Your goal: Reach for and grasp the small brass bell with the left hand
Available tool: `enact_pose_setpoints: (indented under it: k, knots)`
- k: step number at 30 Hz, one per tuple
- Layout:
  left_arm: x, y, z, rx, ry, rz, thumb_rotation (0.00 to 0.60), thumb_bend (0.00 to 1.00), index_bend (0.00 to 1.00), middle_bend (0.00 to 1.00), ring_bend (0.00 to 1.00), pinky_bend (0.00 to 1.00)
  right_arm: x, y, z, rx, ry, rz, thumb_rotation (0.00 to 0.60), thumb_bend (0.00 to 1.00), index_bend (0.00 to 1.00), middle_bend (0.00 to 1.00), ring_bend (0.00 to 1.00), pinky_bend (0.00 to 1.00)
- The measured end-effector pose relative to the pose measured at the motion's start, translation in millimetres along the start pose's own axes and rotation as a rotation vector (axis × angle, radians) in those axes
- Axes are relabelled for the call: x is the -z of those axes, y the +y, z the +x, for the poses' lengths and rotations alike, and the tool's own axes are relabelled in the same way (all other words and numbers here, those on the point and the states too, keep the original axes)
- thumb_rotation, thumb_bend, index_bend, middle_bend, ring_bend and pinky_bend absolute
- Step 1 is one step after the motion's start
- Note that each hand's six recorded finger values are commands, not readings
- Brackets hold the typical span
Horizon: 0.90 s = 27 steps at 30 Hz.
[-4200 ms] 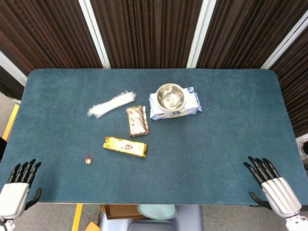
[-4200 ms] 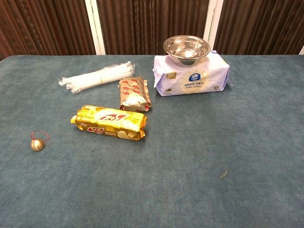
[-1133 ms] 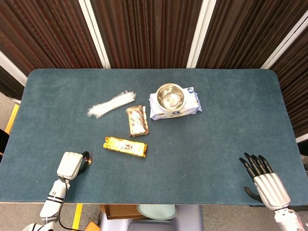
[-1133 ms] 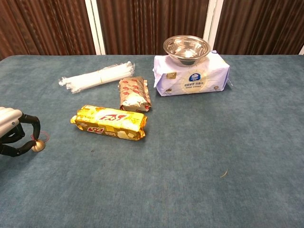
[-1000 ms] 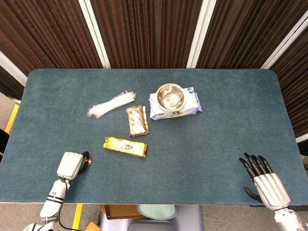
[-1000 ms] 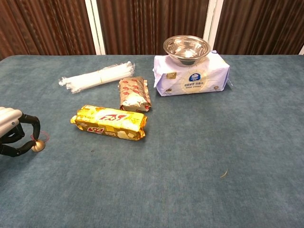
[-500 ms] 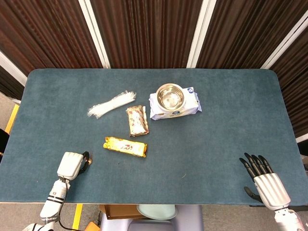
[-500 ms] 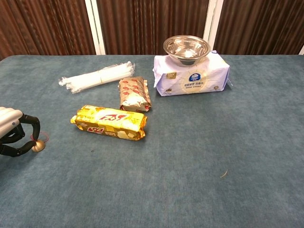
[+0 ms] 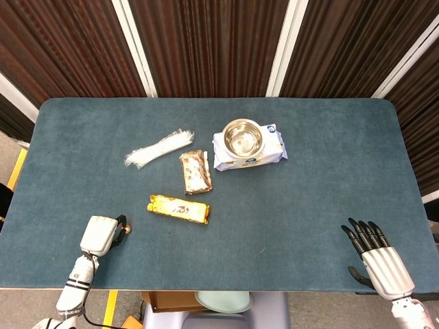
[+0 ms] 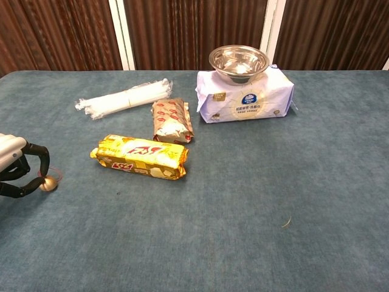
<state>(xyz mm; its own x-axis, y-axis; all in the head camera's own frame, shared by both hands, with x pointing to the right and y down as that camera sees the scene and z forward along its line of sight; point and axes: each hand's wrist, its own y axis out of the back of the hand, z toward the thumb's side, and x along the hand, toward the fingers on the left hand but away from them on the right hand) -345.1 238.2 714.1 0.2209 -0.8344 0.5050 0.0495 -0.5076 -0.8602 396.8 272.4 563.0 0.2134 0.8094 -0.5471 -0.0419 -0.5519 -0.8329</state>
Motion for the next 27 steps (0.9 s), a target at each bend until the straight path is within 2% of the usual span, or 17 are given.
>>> enact_pose_setpoints:
  k: [5,12,16,20,24,27]
  knots:
    - [2,4,1,-0.015,0.003,-0.001,0.6,0.42,0.86,1.0,1.0,1.0,0,0,0,0.001,0.0,0.001,0.6,0.36,0.0,0.0,0.0,0.0]
    - [20,29,6,-0.069,0.039,-0.008,0.6,0.42,0.86,1.0,1.0,1.0,1,1,0,0.002,-0.001,0.001,0.6,0.36,0.0,0.0,0.0,0.0]
    - [8,29,-4,-0.044,0.012,-0.086,0.6,0.42,0.86,1.0,1.0,1.0,-1,3,3,0.011,0.009,-0.008,0.6,0.36,0.0,0.0,0.0,0.0]
    - [-9,28,-13,-0.023,-0.042,-0.101,0.6,0.42,0.86,1.0,1.0,1.0,1,2,2,0.006,0.007,-0.006,0.6,0.36,0.0,0.0,0.0,0.0]
    - [7,34,-2,-0.037,0.033,-0.12,0.6,0.42,0.86,1.0,1.0,1.0,3,0,1,-0.011,0.001,-0.007,0.6,0.36,0.0,0.0,0.0,0.0]
    - [15,31,-2,-0.015,0.076,-0.135,0.6,0.42,0.86,1.0,1.0,1.0,2,1,2,-0.006,0.01,-0.011,0.6,0.36,0.0,0.0,0.0,0.0]
